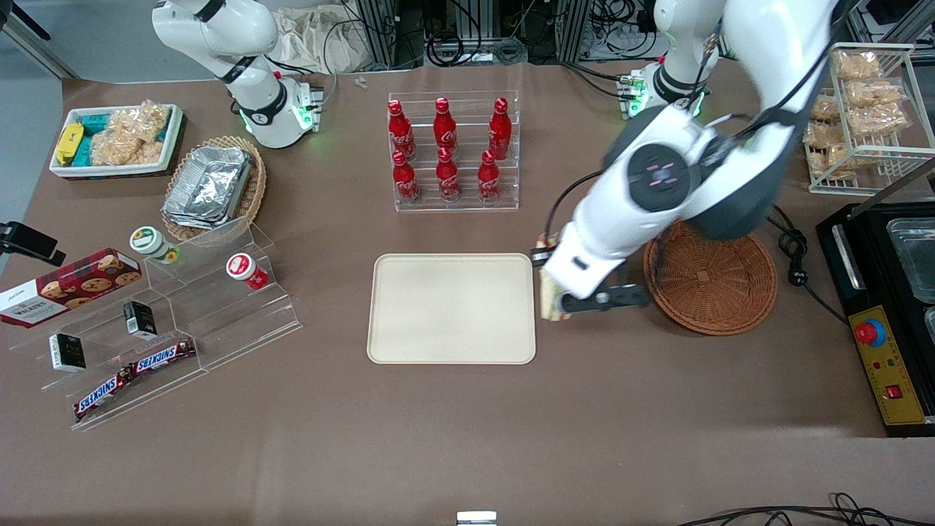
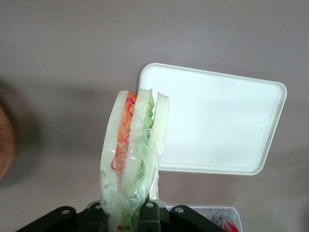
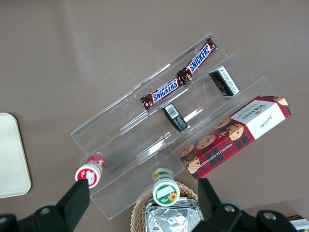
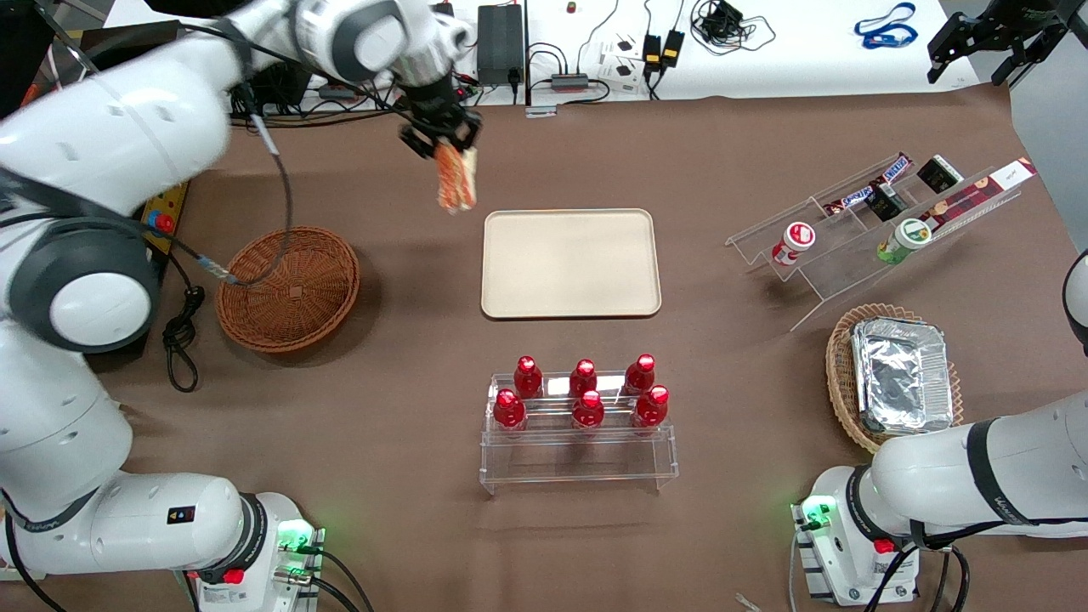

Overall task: Place sandwich from basket to tray
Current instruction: 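Carry the held sandwich over to the cream tray, then lower the sandwich onto the tray and open the left gripper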

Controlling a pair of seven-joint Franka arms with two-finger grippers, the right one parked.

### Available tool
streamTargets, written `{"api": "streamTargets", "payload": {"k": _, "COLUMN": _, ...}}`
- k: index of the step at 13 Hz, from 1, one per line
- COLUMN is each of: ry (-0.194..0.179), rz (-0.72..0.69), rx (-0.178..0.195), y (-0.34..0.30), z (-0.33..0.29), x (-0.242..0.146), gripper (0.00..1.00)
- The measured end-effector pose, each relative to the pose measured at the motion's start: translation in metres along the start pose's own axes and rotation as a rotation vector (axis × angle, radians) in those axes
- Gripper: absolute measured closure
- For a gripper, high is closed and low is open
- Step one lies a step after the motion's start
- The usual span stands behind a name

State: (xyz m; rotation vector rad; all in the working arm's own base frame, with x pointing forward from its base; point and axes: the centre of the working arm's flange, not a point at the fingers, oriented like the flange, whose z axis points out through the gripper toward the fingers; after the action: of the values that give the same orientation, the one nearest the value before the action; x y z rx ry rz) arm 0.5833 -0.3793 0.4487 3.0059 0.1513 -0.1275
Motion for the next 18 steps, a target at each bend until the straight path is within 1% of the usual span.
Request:
{"api": "streamTargets", "payload": {"k": 2, "ry": -0.001, "rz": 0.016, "rx": 0.015, "y": 0.028, "z": 0.059, "x": -0.003, "gripper": 0.81}}
{"api": "streamTargets", "payload": {"k": 4, "ry": -0.008, "rz": 0.016, "rx": 0.028, "y": 0.036, "z": 0.106, "x": 0.002, "gripper": 0.81}}
{"api": "streamTargets", "payload": {"k": 6, "ry": 0.009, "rz": -0.013, "rx": 0.063, "y": 0.035, "z": 0.151, "x": 0.009, "gripper": 0.81}}
{"api": "streamTargets", "payload": {"k": 8, "ry": 0.019, "rz": -0.032, "rx": 0.081, "y": 0.038, "z": 0.187, "x": 0.011, "gripper": 0.81}}
{"api": "streamTargets", "payload": {"k": 13, "ry": 0.01, "rz": -0.046, "rx": 0.083, "y": 0.043, "z": 0.227, "x": 0.008, "gripper": 0.81}}
{"api": "streamTargets", "payload": {"k": 14, "ry": 0.012, "rz": -0.046, "rx": 0.082, "y": 0.044, "z": 0.228, "x": 0.007, "gripper": 0.74}}
{"api": "streamTargets", "payload": {"k": 15, "ry": 0.014, "rz": -0.045, "rx": 0.081, "y": 0.046, "z": 0.228, "x": 0.006, "gripper": 0.63}}
{"api": "streamTargets", "payload": {"k": 16, "ry": 0.017, "rz": -0.045, "rx": 0.079, "y": 0.047, "z": 0.226, "x": 0.007, "gripper": 0.55}}
{"api": "streamTargets", "payload": {"k": 18, "ry": 0.023, "rz": -0.047, "rx": 0.075, "y": 0.047, "z": 0.224, "x": 0.009, "gripper": 0.33}}
